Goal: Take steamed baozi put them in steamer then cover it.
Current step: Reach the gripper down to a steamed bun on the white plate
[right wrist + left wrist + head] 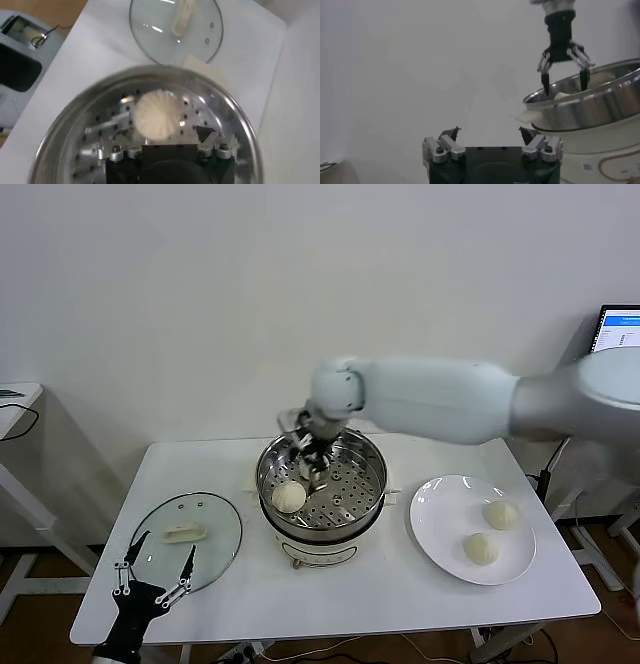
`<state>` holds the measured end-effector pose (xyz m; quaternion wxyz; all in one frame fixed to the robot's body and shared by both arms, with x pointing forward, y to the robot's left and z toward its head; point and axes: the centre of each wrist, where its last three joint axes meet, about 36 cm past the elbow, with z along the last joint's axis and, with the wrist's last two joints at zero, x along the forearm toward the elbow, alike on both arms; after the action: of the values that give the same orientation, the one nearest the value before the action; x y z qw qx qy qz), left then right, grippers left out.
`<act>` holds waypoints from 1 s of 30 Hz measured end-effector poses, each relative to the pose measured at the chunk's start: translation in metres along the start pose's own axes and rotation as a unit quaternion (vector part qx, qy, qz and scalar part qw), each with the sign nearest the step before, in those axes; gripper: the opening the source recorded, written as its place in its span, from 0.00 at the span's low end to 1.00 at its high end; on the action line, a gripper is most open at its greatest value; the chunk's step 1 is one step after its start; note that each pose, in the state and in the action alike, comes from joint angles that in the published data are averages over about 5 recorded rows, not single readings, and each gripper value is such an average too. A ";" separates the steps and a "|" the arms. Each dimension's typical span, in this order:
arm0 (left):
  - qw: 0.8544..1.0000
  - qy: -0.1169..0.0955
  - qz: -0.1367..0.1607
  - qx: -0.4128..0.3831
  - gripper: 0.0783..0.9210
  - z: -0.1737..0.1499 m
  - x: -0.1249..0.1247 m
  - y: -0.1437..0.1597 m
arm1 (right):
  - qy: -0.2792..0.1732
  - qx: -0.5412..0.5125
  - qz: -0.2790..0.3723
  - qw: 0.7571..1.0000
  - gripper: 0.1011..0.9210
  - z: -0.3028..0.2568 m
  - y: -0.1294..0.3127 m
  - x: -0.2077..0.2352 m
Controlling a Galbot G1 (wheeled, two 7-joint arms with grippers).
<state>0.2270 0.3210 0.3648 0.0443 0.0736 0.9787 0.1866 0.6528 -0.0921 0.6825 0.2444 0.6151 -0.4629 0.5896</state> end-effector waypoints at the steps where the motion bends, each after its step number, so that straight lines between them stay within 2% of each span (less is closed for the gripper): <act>1: 1.000 0.000 0.001 0.000 0.88 0.000 0.000 -0.001 | 0.003 -0.003 -0.001 1.000 0.88 0.013 0.003 0.010; 6: 1.000 0.000 0.004 0.001 0.88 0.000 -0.001 -0.004 | 0.021 -0.029 -0.004 0.999 0.88 0.082 0.029 0.045; 11: 1.000 0.000 0.006 0.001 0.88 -0.001 -0.001 -0.006 | 0.040 -0.068 -0.015 0.997 0.88 0.152 0.069 0.049; 19: 1.000 -0.001 0.000 0.000 0.88 -0.003 0.000 -0.006 | 0.058 -0.118 -0.055 0.990 0.88 0.230 0.141 0.009; 30: 1.000 0.002 -0.009 -0.006 0.88 -0.003 0.003 -0.001 | 0.068 -0.144 -0.091 0.983 0.88 0.266 0.202 -0.052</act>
<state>0.2239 0.3199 0.3668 0.0445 0.0641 0.9783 0.1917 0.6189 -0.3933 0.5344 0.4139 0.5713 -0.4676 0.5325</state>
